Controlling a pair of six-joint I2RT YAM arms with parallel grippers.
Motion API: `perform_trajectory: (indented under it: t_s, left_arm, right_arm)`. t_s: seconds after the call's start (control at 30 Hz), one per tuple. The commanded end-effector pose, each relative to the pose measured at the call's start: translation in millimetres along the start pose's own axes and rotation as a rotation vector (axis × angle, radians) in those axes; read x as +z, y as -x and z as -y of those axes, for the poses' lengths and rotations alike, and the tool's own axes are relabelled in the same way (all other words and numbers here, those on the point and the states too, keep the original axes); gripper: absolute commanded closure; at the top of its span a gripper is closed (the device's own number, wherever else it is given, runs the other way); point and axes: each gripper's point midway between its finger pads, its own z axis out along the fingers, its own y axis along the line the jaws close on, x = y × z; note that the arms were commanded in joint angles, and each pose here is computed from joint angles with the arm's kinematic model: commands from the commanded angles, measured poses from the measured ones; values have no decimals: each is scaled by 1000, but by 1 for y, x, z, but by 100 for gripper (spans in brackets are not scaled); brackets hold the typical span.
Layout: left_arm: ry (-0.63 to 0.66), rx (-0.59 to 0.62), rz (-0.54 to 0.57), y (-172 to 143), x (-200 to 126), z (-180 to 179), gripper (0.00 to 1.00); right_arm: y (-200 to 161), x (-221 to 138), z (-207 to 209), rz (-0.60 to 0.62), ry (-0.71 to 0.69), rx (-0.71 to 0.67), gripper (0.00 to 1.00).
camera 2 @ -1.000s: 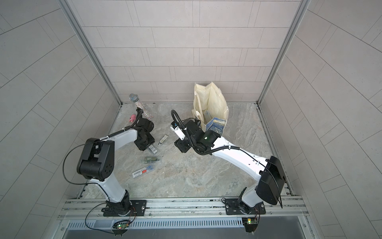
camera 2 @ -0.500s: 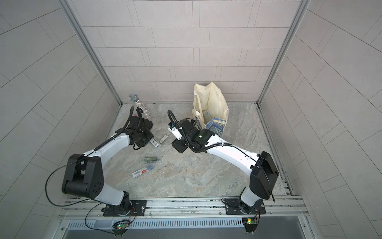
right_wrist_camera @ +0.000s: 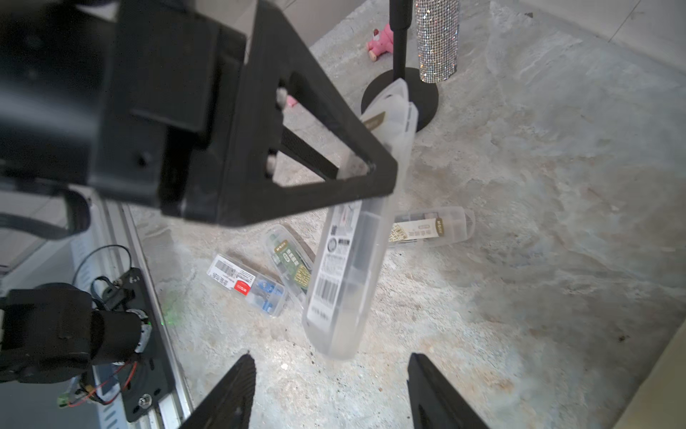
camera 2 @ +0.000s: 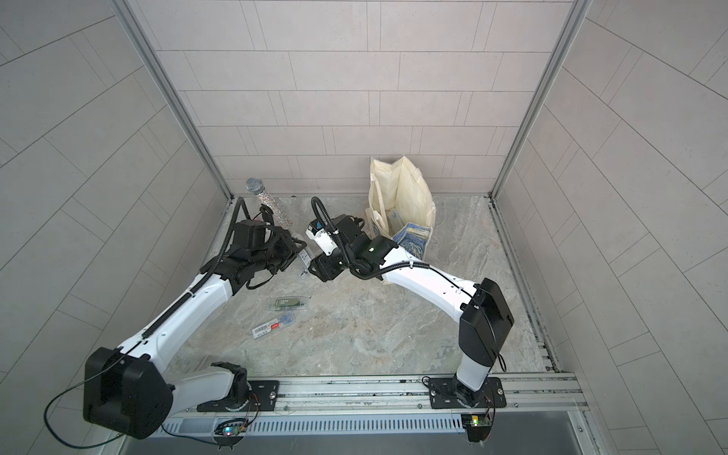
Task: Put the compass set into the canvas bag
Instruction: Place the compass set in the canvas bag.
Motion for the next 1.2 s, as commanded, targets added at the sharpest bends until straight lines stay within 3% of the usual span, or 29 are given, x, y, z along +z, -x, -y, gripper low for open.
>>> perform_trajectory:
  t_s: [0.0,0.23,0.9,1.17]
  left_arm:
    - [-109,16,27,3,-11,33,74]
    - [-147,7,33,2,-11,42,75]
    - [-129,0,29,1,-5,35,75]
    - [-92,0,16,-3,3,22,70]
  right_arm:
    - [17,-3,-2,47,69,78,32]
    - [16,11,1,25,82,105,33]
    - [10,19,3,2,86,125,58]
    - [8,19,4,-5,81,118,80]
